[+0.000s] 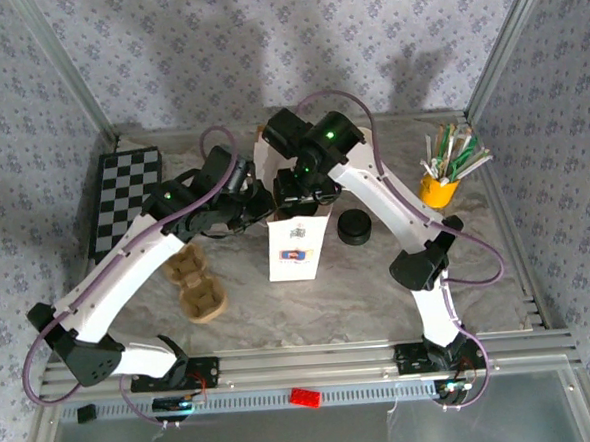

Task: Pack the takeout coffee

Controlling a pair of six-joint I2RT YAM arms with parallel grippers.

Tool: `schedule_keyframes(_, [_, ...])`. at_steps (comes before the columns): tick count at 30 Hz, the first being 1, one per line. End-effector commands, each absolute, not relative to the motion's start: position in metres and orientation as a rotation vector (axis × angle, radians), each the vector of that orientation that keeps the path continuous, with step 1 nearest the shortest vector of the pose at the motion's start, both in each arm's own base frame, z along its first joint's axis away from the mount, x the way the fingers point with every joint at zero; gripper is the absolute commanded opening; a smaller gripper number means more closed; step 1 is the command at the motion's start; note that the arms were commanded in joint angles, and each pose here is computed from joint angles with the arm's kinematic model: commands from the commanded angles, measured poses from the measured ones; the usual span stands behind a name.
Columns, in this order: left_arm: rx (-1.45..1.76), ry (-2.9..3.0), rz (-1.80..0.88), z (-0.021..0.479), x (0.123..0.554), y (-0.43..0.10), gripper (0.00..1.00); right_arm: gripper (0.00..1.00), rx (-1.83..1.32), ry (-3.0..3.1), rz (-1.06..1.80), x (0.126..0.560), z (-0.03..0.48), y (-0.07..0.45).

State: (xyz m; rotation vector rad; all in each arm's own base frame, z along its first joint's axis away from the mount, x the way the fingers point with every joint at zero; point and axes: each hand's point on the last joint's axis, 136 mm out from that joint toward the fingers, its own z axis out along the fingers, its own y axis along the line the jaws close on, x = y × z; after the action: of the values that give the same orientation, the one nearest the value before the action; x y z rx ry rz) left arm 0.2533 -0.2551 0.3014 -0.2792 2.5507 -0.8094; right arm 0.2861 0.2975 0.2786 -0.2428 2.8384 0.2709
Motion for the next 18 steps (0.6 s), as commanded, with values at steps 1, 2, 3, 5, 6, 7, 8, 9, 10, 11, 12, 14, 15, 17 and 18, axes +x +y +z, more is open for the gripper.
schedule_keyframes(1, [-0.263,2.489,-0.925,0.325,0.25,-0.26,0.12,0.59,-0.28,3.008,0.055,0.255,0.26,0.264])
schedule_keyframes(2, [-0.263,2.484,-0.932,0.326,0.25,-0.26,0.12,0.59,-0.283,3.015,0.05,0.255,0.258,0.264])
schedule_keyframes(3, [-0.263,2.482,-0.928,0.326,0.251,-0.26,0.12,0.59,-0.285,3.019,0.039,0.255,0.256,0.264])
schedule_keyframes(5, [-0.27,2.476,-0.906,0.326,0.251,-0.256,0.12,0.59,-0.287,3.031,0.023,0.254,0.252,0.263])
schedule_keyframes(6, [-0.271,2.478,-0.9,0.324,0.251,-0.255,0.12,0.59,-0.288,3.034,0.023,0.254,0.251,0.264])
schedule_keyframes(7, [-0.274,2.484,-0.901,0.323,0.25,-0.255,0.12,0.59,-0.289,3.037,0.026,0.254,0.251,0.265])
schedule_keyframes(8, [-0.273,2.486,-0.911,0.321,0.25,-0.257,0.12,0.59,-0.291,3.042,0.029,0.253,0.25,0.266])
schedule_keyframes(9, [-0.273,2.493,-0.92,0.319,0.249,-0.259,0.11,0.59,-0.339,3.046,0.029,0.253,0.248,0.267])
schedule_keyframes(10, [-0.27,2.498,-0.924,0.316,0.248,-0.261,0.12,0.59,-0.348,3.055,0.031,0.252,0.246,0.268])
schedule_keyframes(11, [-0.275,2.506,-0.92,0.313,0.247,-0.261,0.12,0.59,-0.358,3.06,0.03,0.251,0.244,0.269])
schedule_keyframes(12, [-0.281,2.517,-0.914,0.308,0.246,-0.261,0.12,0.59,-0.361,3.064,0.027,0.251,0.243,0.269])
schedule_keyframes(14, [-0.28,2.524,-0.921,0.302,0.245,-0.262,0.13,0.58,-0.365,3.068,0.026,0.25,0.242,0.27])
schedule_keyframes(15, [-0.277,2.518,-0.929,0.304,0.244,-0.261,0.17,0.58,-0.369,3.07,0.028,0.249,0.242,0.27])
schedule_keyframes(17, [-0.262,2.501,-0.934,0.309,0.244,-0.26,0.23,0.58,-0.371,3.078,0.028,0.247,0.241,0.27])
schedule_keyframes(18, [-0.26,2.498,-0.925,0.31,0.244,-0.259,0.24,0.58,-0.378,3.082,0.026,0.245,0.24,0.271])
